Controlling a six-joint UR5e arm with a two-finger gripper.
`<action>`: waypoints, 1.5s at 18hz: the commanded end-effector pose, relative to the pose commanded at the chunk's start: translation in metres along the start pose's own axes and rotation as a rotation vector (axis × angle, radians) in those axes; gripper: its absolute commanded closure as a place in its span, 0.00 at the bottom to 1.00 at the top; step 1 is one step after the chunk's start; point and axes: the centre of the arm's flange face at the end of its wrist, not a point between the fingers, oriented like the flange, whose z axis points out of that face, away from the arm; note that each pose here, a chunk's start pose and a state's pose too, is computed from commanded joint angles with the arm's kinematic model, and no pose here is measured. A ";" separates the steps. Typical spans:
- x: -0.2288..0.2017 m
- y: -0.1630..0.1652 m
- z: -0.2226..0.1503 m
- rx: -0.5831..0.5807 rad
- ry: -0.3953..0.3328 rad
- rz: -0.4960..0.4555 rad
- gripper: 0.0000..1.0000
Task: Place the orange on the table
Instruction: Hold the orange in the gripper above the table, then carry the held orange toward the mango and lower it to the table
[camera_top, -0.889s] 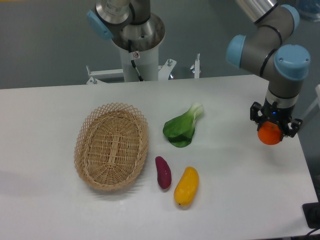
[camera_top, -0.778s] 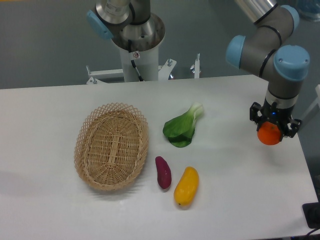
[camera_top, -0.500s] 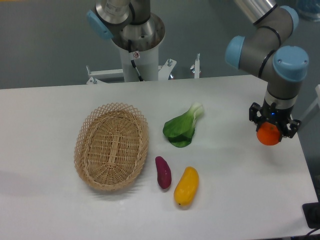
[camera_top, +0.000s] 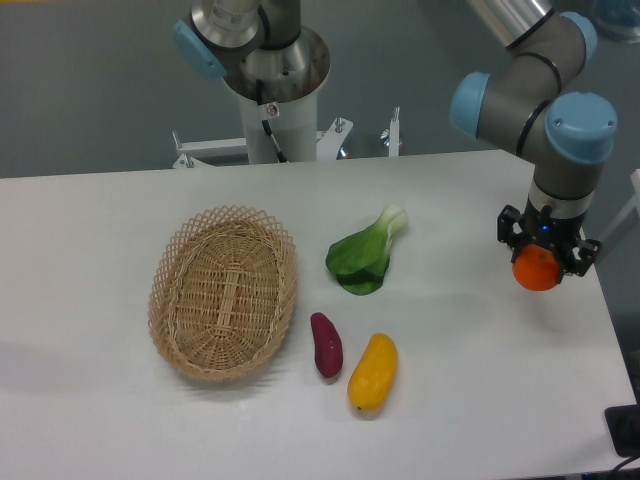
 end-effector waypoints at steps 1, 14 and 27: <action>0.001 0.002 0.000 0.001 -0.001 0.002 0.53; 0.045 -0.050 0.045 -0.030 0.028 0.032 0.51; 0.078 -0.120 0.051 -0.015 0.026 -0.038 0.10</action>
